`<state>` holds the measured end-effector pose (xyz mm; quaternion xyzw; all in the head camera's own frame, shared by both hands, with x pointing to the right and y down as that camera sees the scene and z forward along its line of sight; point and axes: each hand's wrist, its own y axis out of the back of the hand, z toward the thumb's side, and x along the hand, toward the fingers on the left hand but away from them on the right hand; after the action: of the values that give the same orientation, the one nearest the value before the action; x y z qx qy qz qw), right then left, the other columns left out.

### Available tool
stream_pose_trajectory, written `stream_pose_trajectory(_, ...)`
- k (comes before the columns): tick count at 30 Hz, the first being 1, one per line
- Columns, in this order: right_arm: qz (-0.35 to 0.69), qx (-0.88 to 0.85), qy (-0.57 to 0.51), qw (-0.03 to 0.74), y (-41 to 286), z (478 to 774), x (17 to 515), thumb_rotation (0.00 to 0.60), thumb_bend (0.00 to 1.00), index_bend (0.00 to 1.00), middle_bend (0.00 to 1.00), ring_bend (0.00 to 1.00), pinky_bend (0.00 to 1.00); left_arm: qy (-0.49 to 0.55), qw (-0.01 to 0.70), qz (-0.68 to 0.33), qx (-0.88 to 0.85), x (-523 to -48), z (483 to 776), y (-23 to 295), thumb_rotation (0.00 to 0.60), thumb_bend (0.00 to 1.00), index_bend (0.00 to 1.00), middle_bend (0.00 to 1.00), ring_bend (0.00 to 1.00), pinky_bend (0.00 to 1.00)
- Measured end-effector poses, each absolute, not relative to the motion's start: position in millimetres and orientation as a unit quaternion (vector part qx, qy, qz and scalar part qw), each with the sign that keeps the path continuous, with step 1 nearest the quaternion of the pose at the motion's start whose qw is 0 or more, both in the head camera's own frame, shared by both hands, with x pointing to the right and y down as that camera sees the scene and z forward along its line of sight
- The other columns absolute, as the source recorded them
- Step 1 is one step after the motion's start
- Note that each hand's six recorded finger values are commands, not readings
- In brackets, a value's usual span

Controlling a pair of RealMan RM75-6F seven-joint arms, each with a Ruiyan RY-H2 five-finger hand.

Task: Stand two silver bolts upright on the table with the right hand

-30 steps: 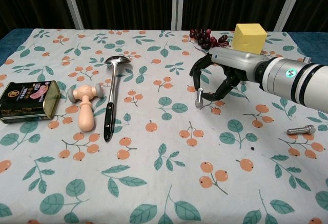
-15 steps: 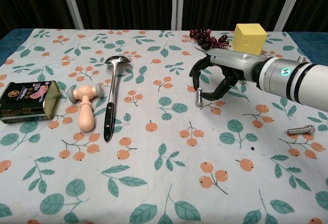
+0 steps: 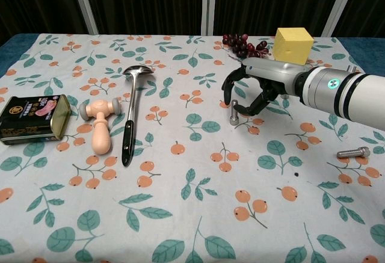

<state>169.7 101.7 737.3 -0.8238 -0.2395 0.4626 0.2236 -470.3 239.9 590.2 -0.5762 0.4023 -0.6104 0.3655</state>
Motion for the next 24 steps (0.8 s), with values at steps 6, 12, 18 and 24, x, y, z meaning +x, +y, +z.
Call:
stream_pose_trajectory(6, 0.462, -0.823, -0.231, 0.234, 104, 735, 169, 0.6, 0.31, 0.4, 0.18, 0.0, 0.0, 0.402, 0.366, -0.61, -0.577, -470, 590, 240, 0.6, 0.0, 0.17, 0.06, 0.01, 0.0)
stream_pose_trajectory(12, 0.458, -0.823, -0.228, 0.248, 106, 730, 169, 0.6, 0.2, 0.32, 0.16, 0.0, 0.0, 0.402, 0.367, -0.609, -0.576, -470, 590, 239, 0.6, 0.0, 0.17, 0.06, 0.01, 0.0)
stream_pose_trajectory(18, 0.445, -0.814, -0.246, 0.282, 99, 712, 173, 0.6, 0.19, 0.28, 0.15, 0.0, 0.0, 0.404, 0.37, -0.607, -0.577, -469, 588, 238, 0.6, 0.0, 0.17, 0.06, 0.01, 0.0)
stream_pose_trajectory(24, 0.433, -0.791, -0.265, 0.341, 97, 671, 203, 0.6, 0.2, 0.33, 0.18, 0.0, 0.0, 0.406, 0.37, -0.605, -0.576, -470, 586, 238, 0.6, 0.0, 0.17, 0.06, 0.01, 0.0)
